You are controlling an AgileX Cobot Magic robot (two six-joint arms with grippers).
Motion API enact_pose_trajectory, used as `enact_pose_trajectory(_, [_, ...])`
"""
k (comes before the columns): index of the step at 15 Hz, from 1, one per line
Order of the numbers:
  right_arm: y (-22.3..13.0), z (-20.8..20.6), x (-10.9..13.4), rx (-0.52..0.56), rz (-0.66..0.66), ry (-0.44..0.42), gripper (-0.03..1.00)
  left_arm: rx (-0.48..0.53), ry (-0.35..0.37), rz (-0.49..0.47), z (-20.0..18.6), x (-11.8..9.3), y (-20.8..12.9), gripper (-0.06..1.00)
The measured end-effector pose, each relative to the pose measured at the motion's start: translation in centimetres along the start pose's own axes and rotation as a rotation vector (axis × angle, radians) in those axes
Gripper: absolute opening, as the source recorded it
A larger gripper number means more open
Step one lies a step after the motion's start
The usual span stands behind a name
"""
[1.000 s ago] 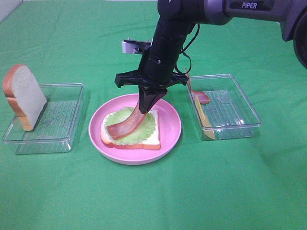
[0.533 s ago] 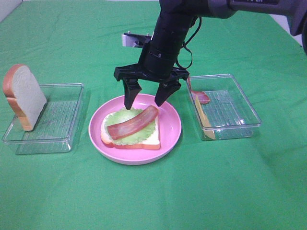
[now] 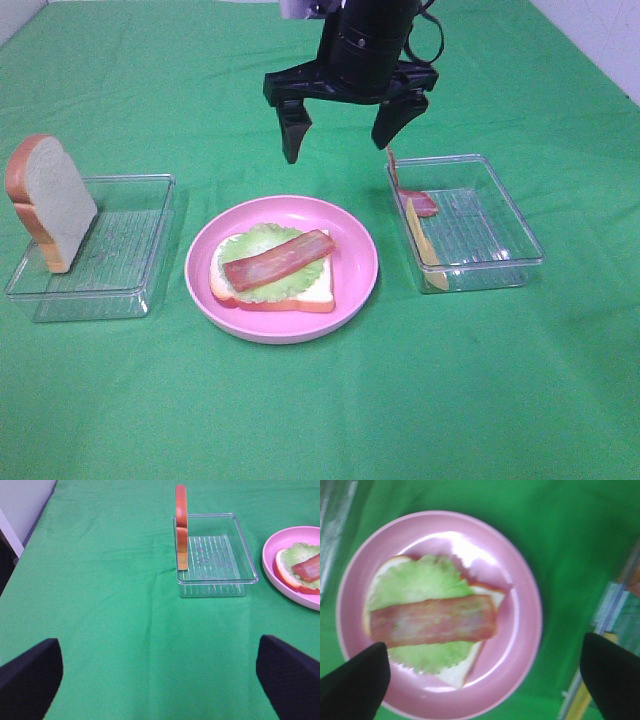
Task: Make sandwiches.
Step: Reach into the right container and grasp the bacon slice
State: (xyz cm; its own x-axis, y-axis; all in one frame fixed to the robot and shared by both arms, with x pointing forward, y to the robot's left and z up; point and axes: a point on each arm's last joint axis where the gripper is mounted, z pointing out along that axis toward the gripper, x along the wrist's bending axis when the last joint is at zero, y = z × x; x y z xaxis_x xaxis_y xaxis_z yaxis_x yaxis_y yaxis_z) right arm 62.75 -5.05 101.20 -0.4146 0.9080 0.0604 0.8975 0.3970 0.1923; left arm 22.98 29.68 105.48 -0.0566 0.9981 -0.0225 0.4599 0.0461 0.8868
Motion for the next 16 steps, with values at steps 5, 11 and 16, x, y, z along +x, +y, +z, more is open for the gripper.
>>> enact_pose_trajectory(5, [1.6,-2.0,-6.6,-0.094,0.207,-0.043,0.98,0.0,0.0,0.0,0.0,0.0,0.0,0.99])
enact_pose_trajectory(11, [2.5,-0.1,-9.1,-0.129,0.264,-0.008,0.96,0.0,0.0,0.001,0.0,0.0,0.0,0.99])
enact_pose_trajectory(16, [2.9,3.9,-9.3,-0.086,0.275,0.003,0.95,0.0,0.0,0.001,0.0,0.0,0.0,0.99])
